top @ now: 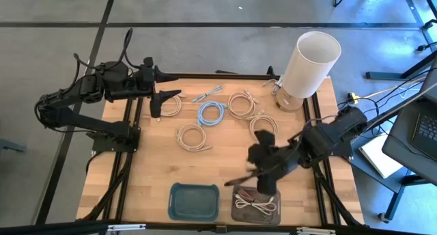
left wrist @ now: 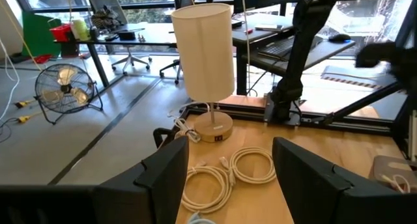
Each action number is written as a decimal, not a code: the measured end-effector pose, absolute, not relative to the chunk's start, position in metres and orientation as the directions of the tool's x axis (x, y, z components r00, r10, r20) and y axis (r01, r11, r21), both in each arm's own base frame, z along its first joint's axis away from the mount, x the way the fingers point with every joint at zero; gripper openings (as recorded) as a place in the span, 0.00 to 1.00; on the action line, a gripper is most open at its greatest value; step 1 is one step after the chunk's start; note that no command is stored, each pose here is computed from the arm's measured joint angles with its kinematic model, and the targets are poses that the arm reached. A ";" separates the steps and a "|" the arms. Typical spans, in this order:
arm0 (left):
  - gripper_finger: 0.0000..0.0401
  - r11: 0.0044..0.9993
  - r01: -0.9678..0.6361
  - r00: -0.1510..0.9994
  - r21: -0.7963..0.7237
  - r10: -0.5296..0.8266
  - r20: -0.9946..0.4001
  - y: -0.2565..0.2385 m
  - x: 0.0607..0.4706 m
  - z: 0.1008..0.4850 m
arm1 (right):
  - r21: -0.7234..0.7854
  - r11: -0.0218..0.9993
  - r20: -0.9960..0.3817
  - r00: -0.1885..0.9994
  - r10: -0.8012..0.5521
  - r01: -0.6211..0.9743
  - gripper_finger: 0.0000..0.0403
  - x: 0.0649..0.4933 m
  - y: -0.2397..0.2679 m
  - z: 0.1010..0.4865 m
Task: Pick & Place USB Port
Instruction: Put the blue charger cable into the black bin
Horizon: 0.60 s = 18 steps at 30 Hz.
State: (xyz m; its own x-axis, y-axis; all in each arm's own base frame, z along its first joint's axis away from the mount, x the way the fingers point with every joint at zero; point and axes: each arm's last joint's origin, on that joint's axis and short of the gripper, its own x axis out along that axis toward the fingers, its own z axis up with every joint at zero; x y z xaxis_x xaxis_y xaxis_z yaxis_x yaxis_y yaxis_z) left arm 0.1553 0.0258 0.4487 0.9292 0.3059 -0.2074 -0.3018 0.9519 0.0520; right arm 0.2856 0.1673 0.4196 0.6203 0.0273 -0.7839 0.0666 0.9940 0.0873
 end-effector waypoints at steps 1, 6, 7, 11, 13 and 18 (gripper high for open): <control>0.54 0.952 -0.302 0.929 0.051 0.305 -0.208 0.026 0.155 0.449 | 0.036 0.996 -0.781 0.624 -0.025 0.085 0.36 0.288 0.160 0.419; 0.54 0.947 -0.319 0.929 -0.039 0.305 -0.210 0.026 0.157 0.448 | -0.186 0.963 -0.813 0.520 -0.263 0.196 0.23 0.297 0.120 0.406; 0.54 0.945 -0.323 0.928 -0.055 0.305 -0.216 0.026 0.159 0.448 | -0.249 0.942 -0.813 0.480 -0.330 0.227 0.20 0.294 0.113 0.404; 0.54 0.929 -0.366 0.894 -0.054 0.335 -0.296 0.029 0.174 0.437 | -0.375 0.861 -0.709 0.493 -0.504 0.343 0.04 0.277 0.099 0.415; 0.54 0.920 -0.391 0.862 -0.027 0.356 -0.362 0.033 0.190 0.426 | -0.354 0.853 -0.657 0.547 -0.519 0.384 0.02 0.265 0.094 0.428; 0.53 0.903 -0.406 0.753 0.140 0.418 -0.508 0.051 0.236 0.394 | -0.282 0.871 -0.662 0.576 -0.480 0.402 0.01 0.230 0.086 0.441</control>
State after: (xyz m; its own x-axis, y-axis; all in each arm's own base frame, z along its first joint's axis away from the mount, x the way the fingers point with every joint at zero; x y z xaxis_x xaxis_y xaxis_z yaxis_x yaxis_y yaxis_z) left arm 0.2359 0.0513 0.3935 0.7533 0.4176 -0.5081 -0.4059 0.9031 0.1404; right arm 0.2301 0.0859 0.4407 0.5758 -0.4800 -0.6618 0.4017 0.8712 -0.2823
